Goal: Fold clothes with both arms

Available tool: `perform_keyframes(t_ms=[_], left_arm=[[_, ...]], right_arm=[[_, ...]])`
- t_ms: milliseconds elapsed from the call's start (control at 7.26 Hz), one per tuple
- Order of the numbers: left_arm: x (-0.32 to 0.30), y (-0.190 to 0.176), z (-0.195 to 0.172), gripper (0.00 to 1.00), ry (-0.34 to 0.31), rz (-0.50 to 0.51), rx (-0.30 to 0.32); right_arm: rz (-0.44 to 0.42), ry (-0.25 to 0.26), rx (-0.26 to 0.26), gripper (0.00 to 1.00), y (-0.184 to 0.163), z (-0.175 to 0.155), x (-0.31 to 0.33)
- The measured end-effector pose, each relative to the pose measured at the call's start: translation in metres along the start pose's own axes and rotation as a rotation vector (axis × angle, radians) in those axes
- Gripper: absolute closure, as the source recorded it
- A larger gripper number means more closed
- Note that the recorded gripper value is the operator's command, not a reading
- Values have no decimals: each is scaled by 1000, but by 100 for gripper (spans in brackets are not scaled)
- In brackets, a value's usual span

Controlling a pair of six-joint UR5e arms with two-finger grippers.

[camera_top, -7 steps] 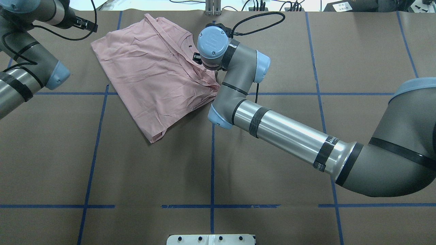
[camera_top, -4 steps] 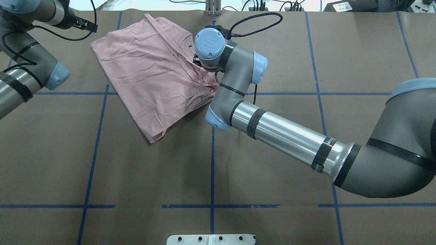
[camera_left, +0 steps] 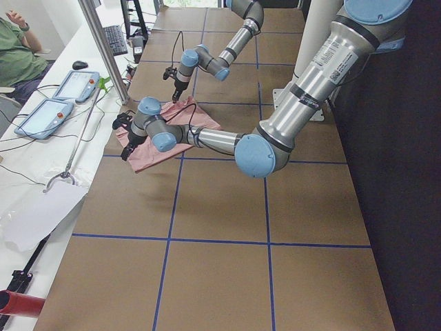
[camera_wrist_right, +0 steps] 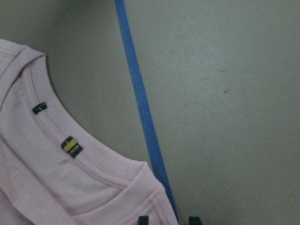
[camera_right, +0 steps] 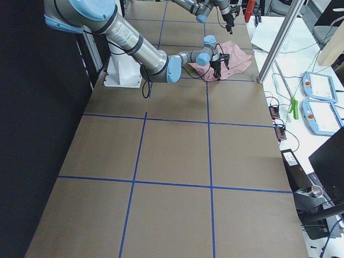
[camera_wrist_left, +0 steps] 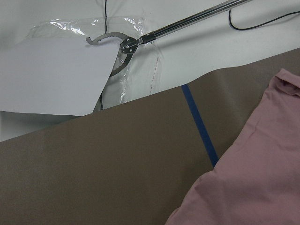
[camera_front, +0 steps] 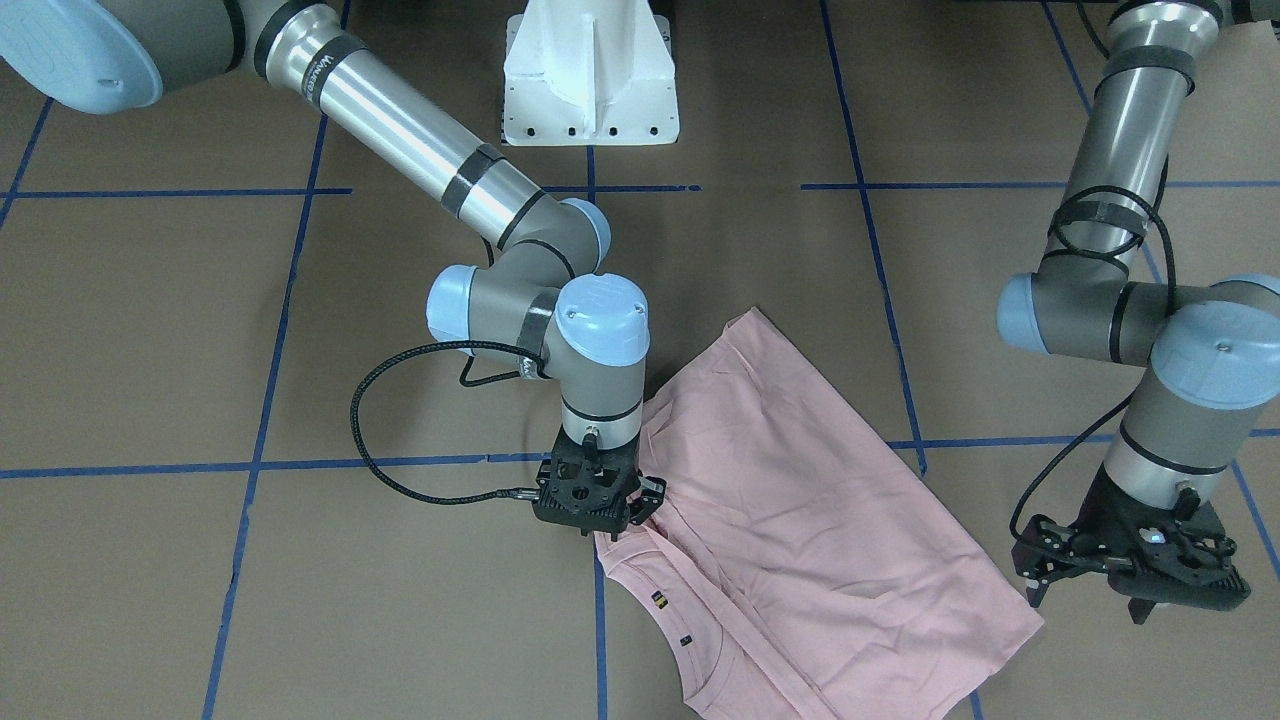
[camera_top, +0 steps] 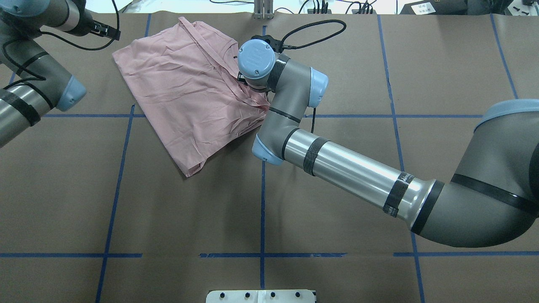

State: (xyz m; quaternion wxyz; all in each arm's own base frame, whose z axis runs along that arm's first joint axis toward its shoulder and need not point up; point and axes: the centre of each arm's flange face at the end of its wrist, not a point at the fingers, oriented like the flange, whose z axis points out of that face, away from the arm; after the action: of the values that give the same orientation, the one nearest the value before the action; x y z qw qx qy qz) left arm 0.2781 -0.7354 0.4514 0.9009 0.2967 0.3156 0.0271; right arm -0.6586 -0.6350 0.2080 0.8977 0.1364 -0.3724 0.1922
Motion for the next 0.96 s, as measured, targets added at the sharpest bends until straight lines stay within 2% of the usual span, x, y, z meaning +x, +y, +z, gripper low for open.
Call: perform_keyframes(t_ms=[551, 964], left_arm=[[0, -1, 0, 0, 0, -1, 1], [4, -2, -1, 0, 5, 1, 3]], right_arm=[[-16, 35, -4, 100, -1, -6, -2], [-17, 35, -11, 100, 7, -46, 8]])
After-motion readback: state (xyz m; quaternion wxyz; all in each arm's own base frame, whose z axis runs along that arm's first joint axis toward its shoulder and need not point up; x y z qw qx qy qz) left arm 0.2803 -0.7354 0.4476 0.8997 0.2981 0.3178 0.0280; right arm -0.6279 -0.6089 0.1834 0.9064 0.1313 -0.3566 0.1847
